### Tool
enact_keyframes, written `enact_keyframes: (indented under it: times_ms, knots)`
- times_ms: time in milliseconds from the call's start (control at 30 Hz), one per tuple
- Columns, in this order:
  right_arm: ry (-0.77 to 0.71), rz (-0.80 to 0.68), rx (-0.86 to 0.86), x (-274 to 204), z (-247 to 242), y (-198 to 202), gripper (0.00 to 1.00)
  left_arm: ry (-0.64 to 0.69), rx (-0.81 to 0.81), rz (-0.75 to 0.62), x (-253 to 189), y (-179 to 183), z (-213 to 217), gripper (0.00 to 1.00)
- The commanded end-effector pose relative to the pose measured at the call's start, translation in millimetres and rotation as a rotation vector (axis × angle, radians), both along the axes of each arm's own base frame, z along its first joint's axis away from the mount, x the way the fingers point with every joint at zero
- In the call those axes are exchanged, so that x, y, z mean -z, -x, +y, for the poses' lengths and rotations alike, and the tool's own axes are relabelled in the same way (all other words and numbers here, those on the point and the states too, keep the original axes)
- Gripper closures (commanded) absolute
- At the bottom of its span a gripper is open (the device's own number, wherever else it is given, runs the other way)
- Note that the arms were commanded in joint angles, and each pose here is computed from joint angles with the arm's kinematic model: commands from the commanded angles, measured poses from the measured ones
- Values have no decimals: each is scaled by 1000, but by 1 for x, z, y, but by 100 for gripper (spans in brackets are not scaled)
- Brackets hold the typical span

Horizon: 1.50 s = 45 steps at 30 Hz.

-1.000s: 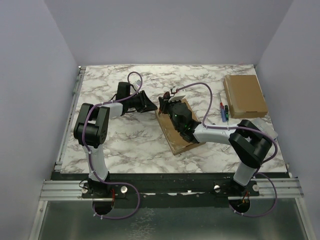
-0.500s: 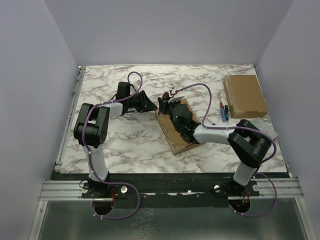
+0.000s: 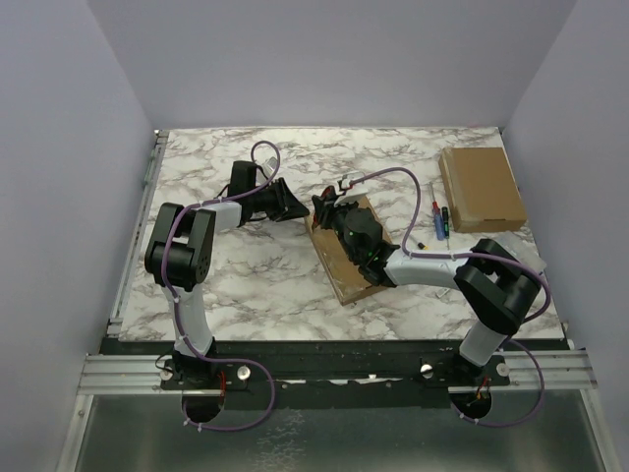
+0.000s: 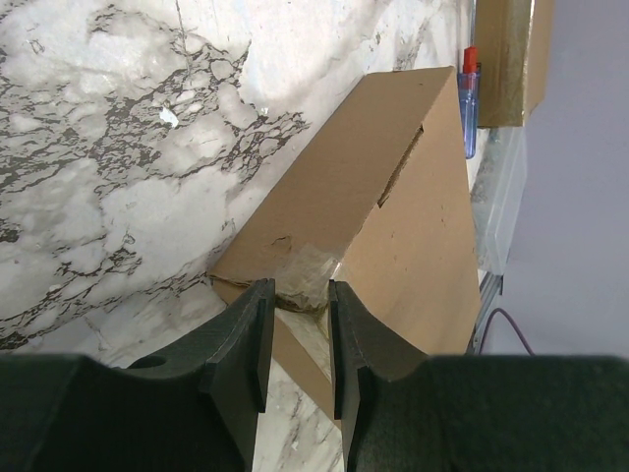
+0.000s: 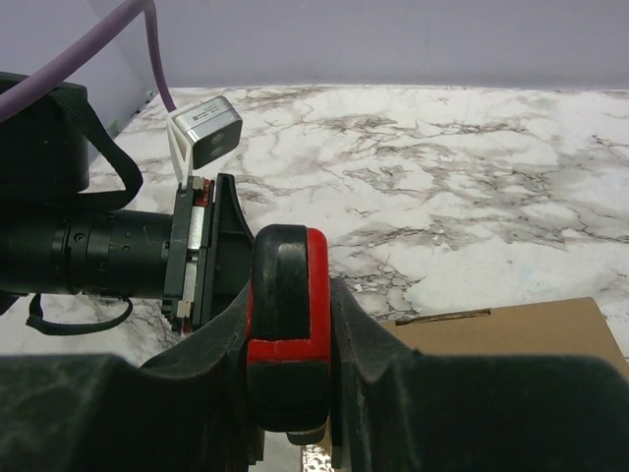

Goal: Unpack the express box
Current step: Cut the express box at the center of the board.

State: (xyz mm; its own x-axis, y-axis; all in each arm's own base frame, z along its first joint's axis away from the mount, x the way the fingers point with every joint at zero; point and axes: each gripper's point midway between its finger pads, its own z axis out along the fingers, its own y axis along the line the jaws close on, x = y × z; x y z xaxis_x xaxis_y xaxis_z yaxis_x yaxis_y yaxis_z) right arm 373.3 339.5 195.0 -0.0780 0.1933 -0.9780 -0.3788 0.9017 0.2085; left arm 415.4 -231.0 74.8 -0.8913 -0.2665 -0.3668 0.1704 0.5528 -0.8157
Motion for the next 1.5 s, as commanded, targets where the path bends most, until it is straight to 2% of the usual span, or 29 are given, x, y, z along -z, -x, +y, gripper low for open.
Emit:
enact_keyframes:
  times_ms: [0,500,1233,1467]
  knots:
    - [54,26,-21,16,3,8,100,-100,-36,57,37,2,11,68]
    - [223,24,-14,41,4,22,100,-177,-80,75,49,0,18,68]
    - [267,97,-8,53,-16,67,100,-266,-148,93,62,-6,31,67]
    - [299,167,-5,56,-18,73,100,-288,-142,85,64,-6,30,67]
